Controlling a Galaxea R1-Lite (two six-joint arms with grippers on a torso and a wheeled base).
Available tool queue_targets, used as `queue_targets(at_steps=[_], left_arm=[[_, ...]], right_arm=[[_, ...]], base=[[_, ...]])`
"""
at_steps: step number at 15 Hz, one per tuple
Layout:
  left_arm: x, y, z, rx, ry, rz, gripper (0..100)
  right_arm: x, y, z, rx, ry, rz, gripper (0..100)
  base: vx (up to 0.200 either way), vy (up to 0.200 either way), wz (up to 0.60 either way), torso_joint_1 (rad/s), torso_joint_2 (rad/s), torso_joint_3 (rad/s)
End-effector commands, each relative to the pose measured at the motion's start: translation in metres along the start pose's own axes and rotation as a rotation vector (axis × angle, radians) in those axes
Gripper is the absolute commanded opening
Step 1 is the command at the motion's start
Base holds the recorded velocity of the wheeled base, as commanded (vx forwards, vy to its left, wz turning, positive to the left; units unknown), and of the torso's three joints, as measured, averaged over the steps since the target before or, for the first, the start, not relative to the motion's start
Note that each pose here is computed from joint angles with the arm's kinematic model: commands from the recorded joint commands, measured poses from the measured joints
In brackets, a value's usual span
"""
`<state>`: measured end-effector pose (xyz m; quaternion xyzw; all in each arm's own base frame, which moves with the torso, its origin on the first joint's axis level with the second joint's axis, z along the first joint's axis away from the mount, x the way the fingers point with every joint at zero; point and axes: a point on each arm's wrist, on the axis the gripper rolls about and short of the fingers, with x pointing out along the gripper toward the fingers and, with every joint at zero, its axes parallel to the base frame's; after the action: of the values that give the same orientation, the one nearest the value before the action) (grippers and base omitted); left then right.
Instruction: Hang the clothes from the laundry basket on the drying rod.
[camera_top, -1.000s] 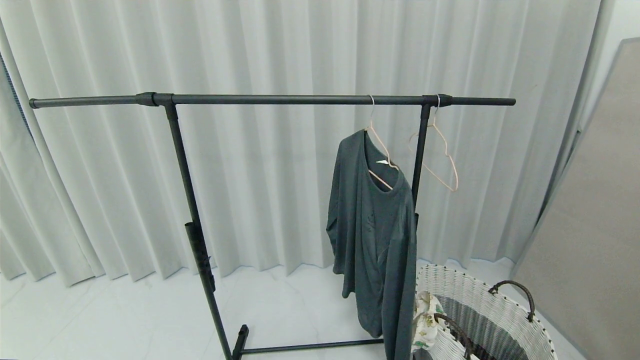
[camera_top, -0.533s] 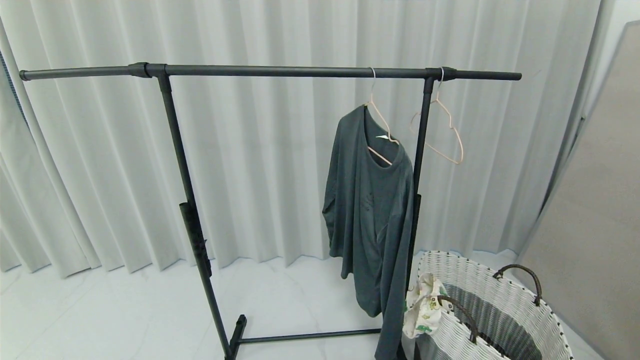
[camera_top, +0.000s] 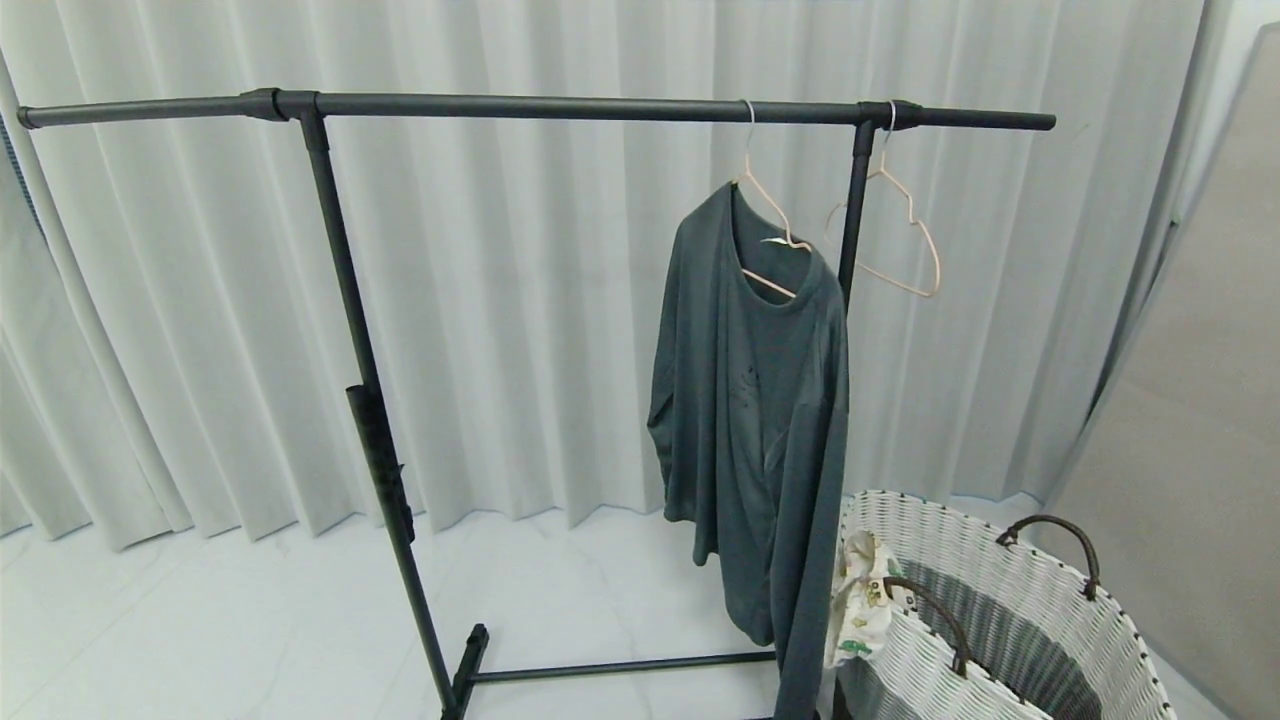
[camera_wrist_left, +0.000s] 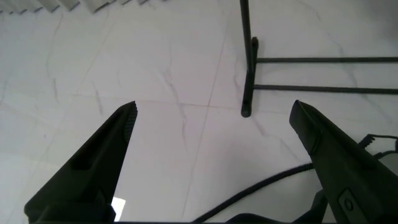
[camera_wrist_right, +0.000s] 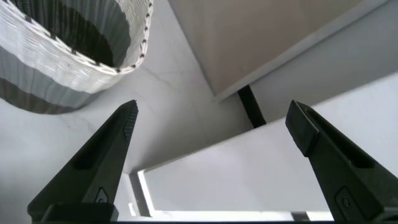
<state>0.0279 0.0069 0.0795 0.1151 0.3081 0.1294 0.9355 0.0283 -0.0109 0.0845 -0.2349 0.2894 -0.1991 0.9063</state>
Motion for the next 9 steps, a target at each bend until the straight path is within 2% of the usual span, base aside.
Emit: queue_targets(at_steps=[1,9], left_arm=[[0.0004,-0.0002,0.0000,-0.002,0.004,-0.002,100],[0.0006,-0.0001,0.0009,-0.003,0.006,-0.002,100]], right_arm=[[0.0006,0.0003,0.0004,-0.005,0.006,0.004,100],[0.0010,0.0005,0.0005,-0.007,0.009,0.005,100]], base=[[0.200,0.000,0.00,-0.002,0.04,0.017],[0.200,0.000,0.00,0.002,0.01,0.005]])
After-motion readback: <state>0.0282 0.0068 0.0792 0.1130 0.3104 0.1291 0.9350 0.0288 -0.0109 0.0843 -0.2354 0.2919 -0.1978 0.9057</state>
